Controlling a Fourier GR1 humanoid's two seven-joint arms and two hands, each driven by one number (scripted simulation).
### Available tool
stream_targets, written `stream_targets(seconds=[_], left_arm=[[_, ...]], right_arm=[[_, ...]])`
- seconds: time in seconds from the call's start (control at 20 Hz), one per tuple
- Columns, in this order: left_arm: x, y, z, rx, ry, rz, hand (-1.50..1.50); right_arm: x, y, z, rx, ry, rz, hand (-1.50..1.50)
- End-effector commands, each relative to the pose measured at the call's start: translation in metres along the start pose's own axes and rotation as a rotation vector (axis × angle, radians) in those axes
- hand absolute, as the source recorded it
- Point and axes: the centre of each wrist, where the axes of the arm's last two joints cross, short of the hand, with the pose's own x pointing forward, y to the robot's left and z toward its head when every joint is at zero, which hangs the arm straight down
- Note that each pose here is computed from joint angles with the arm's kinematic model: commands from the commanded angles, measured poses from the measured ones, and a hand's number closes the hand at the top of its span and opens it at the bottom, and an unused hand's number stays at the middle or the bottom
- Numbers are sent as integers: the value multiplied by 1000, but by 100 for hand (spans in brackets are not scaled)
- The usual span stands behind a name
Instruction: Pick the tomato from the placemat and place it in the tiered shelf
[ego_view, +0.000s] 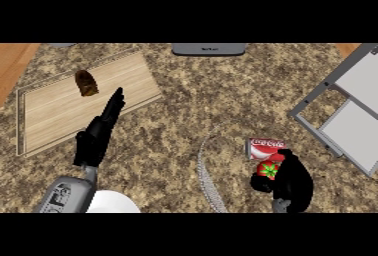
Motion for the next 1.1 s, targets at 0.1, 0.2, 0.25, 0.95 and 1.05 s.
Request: stream_targets(seconds=[0.1, 0.2, 0.25, 0.95, 1.05], left_arm=[[3, -13, 1, -7, 13, 7, 0], [0, -1, 1, -12, 16, -4, 0], [2, -9, 1, -25, 8, 15, 0], [-12, 13, 12, 60, 32, 7, 0], [-8, 17, 8, 60, 42, -1, 0]], right_arm=[[-36, -11, 7, 139, -317, 187, 150], [-50, 1, 23, 241, -565, 320, 150], [-50, 3, 31, 274, -689, 383, 150], [-123, -106, 48, 549, -1338, 56, 150], [-123, -129, 40, 512, -1387, 16, 150]])
